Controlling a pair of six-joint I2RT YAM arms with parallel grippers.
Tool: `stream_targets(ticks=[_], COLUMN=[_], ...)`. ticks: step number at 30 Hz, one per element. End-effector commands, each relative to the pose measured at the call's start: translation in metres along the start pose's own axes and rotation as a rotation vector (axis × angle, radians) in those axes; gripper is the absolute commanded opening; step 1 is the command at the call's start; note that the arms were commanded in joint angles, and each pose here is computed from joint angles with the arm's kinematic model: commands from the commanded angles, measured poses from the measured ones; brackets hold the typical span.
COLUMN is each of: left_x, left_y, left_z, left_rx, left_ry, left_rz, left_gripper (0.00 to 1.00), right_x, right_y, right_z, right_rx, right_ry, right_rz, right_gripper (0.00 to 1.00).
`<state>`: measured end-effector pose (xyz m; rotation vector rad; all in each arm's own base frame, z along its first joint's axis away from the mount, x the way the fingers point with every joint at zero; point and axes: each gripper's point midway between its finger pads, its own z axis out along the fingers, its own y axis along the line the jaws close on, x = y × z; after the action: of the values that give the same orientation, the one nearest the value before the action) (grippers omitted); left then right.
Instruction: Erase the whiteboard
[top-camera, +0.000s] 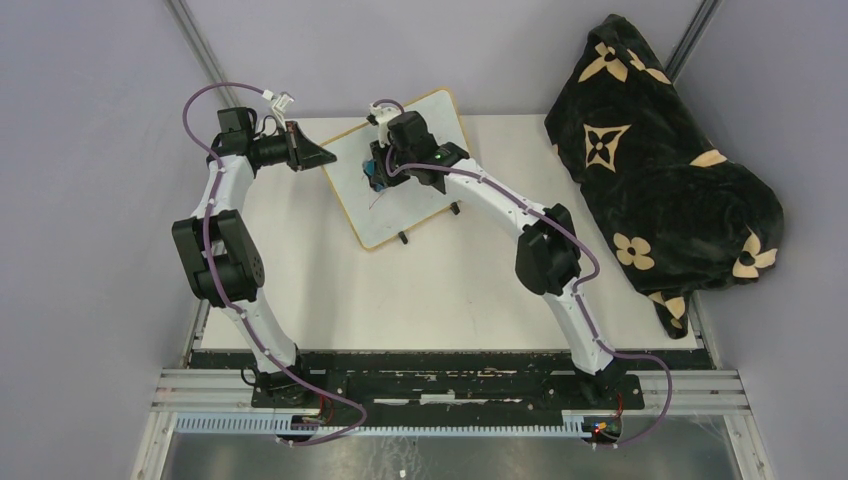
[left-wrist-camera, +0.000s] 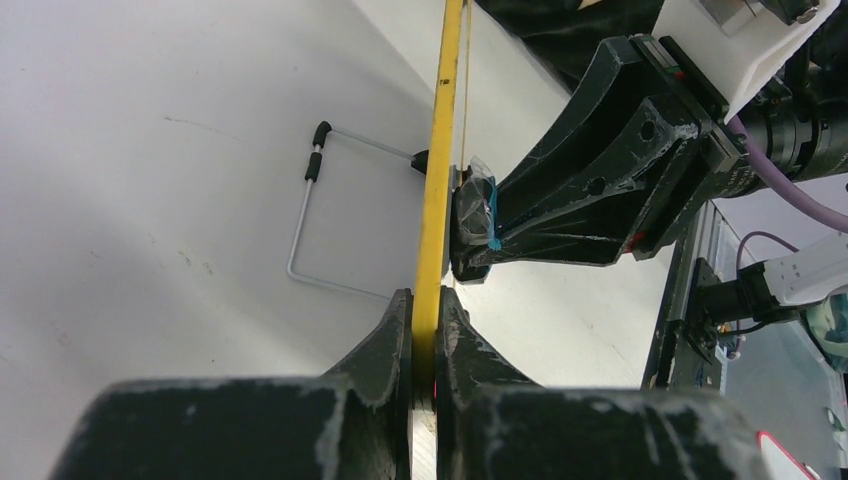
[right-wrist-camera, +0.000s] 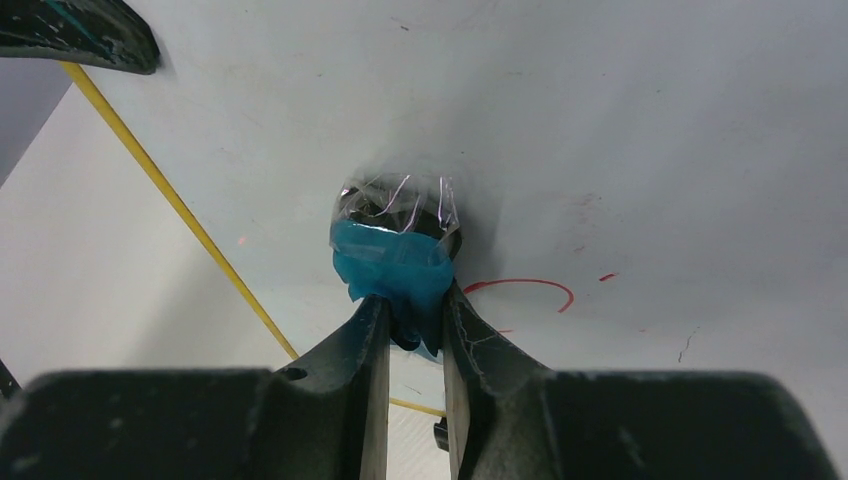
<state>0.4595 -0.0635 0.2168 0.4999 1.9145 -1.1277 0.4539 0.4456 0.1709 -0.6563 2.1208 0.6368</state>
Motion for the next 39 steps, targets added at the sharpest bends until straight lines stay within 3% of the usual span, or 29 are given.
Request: stream_targets(ticks=[1,11,16,23,33,39], left_x=[0.017,0.016,0.017,0.016,0.019,0.022], left_y=[0.018,0.015,0.015,0.015,0.016,0.017], left_z=[-0.002,-0.004,-0.003,-0.003,-0.003,-0.003], left_rx=[-0.128,-0.127,-0.126,-0.125,-0.123,-0.123], left_ry=[0.059,0.058,0.060,0.058,0.062,0.066], left_rz=[0.037,0.043,0.040,0.038,0.030,0.027], left_gripper=[0.03,0.03,0.03,0.03,0.03,0.03], right_x=[-0.009,-0.007,-0.016,-0.032,-0.046,-0.053], right_y=[-0.046,-0.147,-0.166,-0.125,-0.010,-0.015], right_z=[-0.012,-0.043,-0.052,-0.048,-0.030,-0.017], right_rx=[0.158,0.352,0.380,0.280,0.077,0.094], right_ry=[-0.023,-0.038,-0.061,-0.104,-0.123,-0.133], right_rz=[-0.002,0.073,0.086,0.080,-0.032,-0.051], right_gripper=[0.00,0.01,0.01,0.01,0.01,0.01])
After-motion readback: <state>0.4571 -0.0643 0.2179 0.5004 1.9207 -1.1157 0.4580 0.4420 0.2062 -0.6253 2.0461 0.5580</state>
